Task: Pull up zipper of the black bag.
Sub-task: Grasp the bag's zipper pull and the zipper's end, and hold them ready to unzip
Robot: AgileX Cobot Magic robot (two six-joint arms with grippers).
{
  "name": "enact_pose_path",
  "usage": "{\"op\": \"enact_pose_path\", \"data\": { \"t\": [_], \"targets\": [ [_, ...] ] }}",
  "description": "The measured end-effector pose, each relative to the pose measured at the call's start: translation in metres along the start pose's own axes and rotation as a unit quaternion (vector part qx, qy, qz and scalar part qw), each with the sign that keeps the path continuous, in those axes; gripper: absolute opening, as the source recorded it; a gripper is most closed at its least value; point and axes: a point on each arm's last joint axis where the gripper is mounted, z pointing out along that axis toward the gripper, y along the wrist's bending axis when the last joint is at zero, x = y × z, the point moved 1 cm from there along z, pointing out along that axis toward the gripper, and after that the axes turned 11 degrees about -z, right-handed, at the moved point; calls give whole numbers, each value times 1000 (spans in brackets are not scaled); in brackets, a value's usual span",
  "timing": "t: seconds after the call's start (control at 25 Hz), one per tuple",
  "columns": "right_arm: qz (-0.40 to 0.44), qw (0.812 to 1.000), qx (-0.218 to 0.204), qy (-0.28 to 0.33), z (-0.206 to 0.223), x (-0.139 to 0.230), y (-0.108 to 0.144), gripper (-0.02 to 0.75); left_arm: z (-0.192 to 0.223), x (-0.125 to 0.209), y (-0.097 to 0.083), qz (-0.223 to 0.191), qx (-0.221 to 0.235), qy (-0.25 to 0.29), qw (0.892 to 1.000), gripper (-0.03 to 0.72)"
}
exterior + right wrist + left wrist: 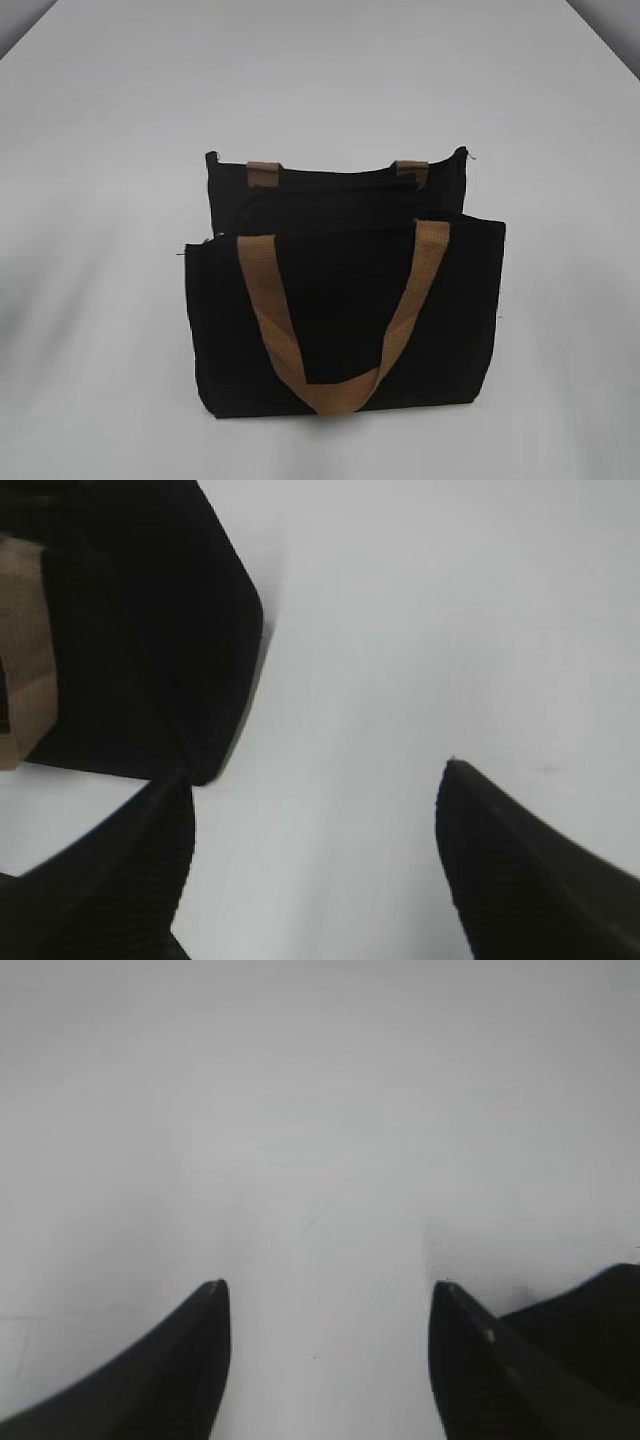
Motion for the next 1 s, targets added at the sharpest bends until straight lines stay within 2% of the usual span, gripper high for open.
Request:
{"op": "enact_pose_path", "data": {
  "t": [0.12, 0.28, 0.44, 0.68, 0.8, 1.0],
  "targets": [
    [-19, 999, -31, 0, 19, -21, -3, 579, 29, 1, -6, -5, 7, -7, 1000, 474],
    [-59, 996, -66, 14, 45, -49, -5, 579, 59, 9, -27, 12, 37, -29, 999, 474],
    [-107, 988, -105, 46, 81, -72, -1, 579, 77, 32, -43, 39, 57, -2, 998, 470],
    [-181, 971, -149, 49, 123, -108, 16, 579, 72, 84, -34, 56, 62, 8, 996, 470],
    [-209, 962, -169, 49, 143, -125, 28, 579, 64, 104, -34, 82, 88, 1, 993, 470],
    [-233, 953, -191, 34, 166, -153, 46, 579, 66, 120, -40, 127, 126, 5, 984, 469]
  ]
}}
